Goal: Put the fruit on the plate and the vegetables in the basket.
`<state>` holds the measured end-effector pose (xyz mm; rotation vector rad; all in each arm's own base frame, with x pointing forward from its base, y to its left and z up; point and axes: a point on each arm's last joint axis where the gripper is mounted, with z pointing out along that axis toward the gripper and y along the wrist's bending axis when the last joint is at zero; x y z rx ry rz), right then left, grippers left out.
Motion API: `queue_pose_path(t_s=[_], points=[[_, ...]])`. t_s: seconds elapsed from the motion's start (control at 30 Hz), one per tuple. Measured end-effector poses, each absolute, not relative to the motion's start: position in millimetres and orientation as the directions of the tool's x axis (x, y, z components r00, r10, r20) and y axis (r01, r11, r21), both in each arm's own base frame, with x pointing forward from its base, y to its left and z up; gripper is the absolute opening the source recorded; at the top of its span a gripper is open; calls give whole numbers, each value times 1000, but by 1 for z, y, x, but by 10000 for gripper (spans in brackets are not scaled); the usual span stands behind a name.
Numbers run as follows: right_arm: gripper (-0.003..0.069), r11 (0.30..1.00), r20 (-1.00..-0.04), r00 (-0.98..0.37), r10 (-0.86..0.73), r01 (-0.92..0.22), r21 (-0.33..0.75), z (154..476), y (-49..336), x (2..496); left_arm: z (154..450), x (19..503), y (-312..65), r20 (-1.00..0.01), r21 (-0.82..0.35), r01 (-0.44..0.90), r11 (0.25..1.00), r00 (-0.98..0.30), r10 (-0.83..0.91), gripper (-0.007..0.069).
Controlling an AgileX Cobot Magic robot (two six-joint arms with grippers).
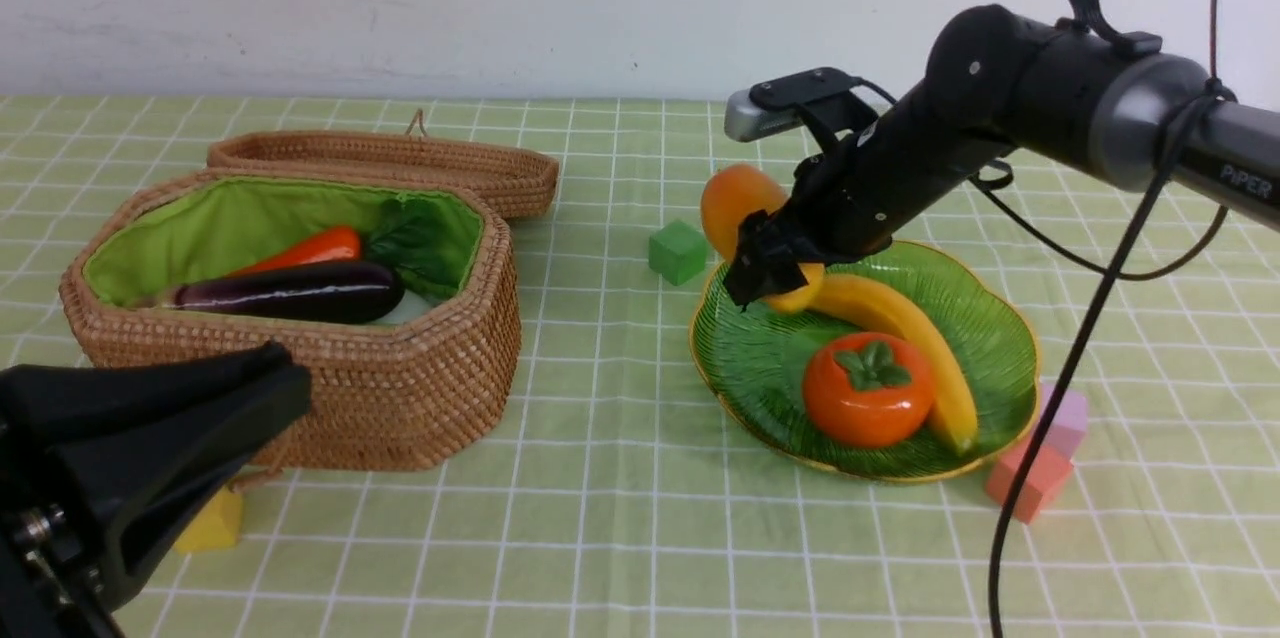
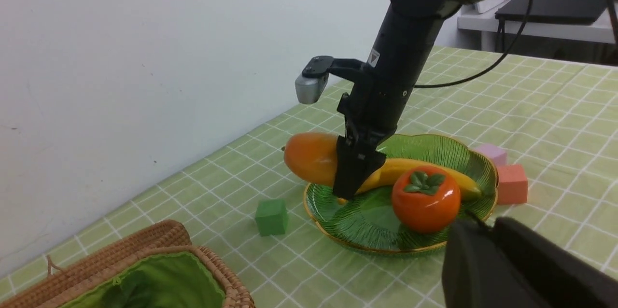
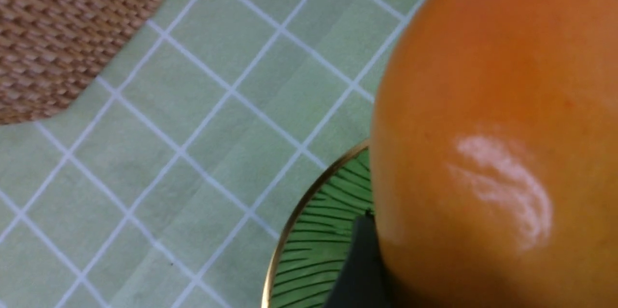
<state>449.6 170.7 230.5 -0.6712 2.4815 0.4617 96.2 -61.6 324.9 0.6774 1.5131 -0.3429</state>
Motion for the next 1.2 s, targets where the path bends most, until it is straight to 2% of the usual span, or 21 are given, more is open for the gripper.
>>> queue_pose_path(t_s=[0.13, 0.37, 0.47, 0.6, 0.7, 0.73, 0.83, 0.87, 0.9, 0.93, 0.97, 1.0, 1.07, 1.2], points=[[564, 835, -557, -753, -351, -521, 178, 228, 169, 451, 327, 93, -61, -979, 196, 600, 776, 73, 190, 39], [669, 839, -541, -750, -380, -526, 140, 226, 166, 451, 327, 93, -61, -980, 191, 601, 776, 72, 185, 40], [665, 837, -533, -752, -388, -530, 138, 229, 165, 449, 327, 92, -61, -980, 189, 607, 772, 71, 184, 40], [625, 830, -533, -746, -399, -541, 136, 248, 163, 441, 327, 92, -61, -980, 189, 609, 770, 71, 185, 40], [519, 829, -515, -761, -394, -537, 158, 286, 157, 419, 328, 94, -59, -984, 175, 582, 794, 68, 167, 40], [464, 832, -514, -765, -389, -531, 161, 306, 154, 407, 330, 93, -57, -988, 155, 566, 810, 66, 142, 40], [291, 840, -480, -785, -392, -519, 162, 339, 144, 380, 336, 88, -52, -995, 95, 528, 844, 76, 64, 33], [253, 840, -480, -783, -395, -519, 156, 350, 141, 372, 338, 84, -49, -995, 79, 516, 853, 88, 39, 25], [179, 841, -481, -783, -395, -519, 152, 360, 138, 364, 341, 77, -45, -993, 63, 494, 867, 116, 7, 11], [167, 842, -485, -781, -394, -518, 151, 362, 138, 363, 341, 76, -44, -993, 56, 491, 870, 118, -3, 5], [78, 847, -503, -776, -380, -511, 148, 376, 134, 353, 342, 66, -38, -987, 33, 462, 886, 156, -44, -13], [31, 853, -517, -775, -364, -500, 148, 384, 131, 344, 341, 57, -33, -978, 7, 441, 897, 190, -85, -13], [-10, 865, -522, -782, -341, -479, 153, 392, 127, 331, 335, 46, -26, -966, -35, 422, 906, 218, -139, -13], [-8, 893, -512, -807, -293, -422, 154, 400, 109, 285, 312, 27, -19, -942, -99, 431, 897, 251, -224, -13]])
